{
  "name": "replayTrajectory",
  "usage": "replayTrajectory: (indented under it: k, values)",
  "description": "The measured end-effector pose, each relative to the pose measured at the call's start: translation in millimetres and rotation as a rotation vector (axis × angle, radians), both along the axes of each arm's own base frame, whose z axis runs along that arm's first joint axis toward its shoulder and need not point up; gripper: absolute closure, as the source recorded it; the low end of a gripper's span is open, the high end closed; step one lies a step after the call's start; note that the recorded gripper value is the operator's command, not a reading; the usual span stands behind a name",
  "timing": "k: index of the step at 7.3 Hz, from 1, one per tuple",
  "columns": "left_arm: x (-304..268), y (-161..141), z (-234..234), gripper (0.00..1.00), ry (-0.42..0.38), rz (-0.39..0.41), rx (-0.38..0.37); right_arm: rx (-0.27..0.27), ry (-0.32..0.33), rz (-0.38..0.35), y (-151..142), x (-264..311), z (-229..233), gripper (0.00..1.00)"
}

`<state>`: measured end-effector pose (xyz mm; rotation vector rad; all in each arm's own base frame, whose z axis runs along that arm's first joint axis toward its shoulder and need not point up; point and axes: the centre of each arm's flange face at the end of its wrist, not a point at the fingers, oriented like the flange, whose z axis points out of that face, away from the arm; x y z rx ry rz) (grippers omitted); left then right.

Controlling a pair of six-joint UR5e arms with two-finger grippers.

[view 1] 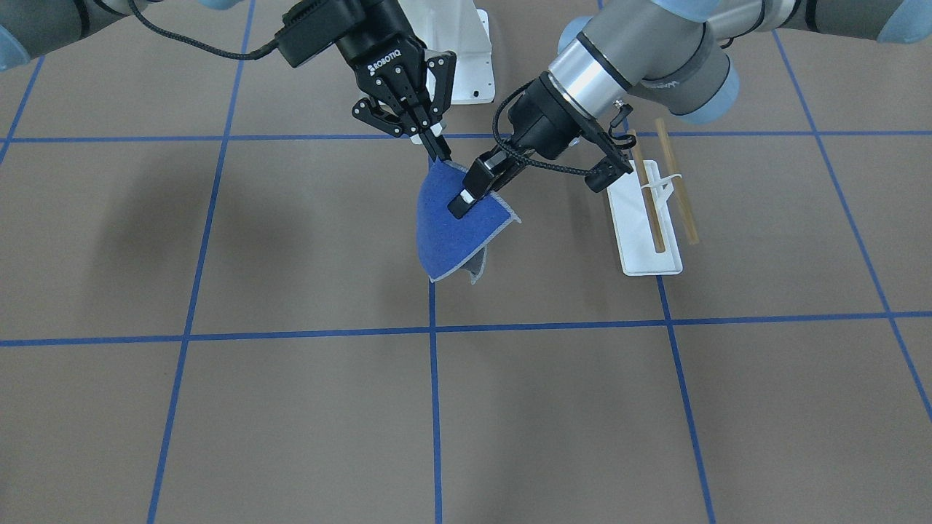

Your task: Hang towel on rack

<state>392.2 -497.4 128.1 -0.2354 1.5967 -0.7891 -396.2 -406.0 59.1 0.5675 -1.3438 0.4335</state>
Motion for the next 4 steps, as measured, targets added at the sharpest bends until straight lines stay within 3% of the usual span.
replayTrajectory:
  k: [3,4]
  values:
    - [-23,-3,15,1.0,-0.017,-0.009,0.002,-0.012,0.008,-0.052,9,38,12,0.0]
    - [-39,-4,25,1.0,-0.027,0.01,0.011,-0.031,0.041,-0.081,2,52,23,0.0]
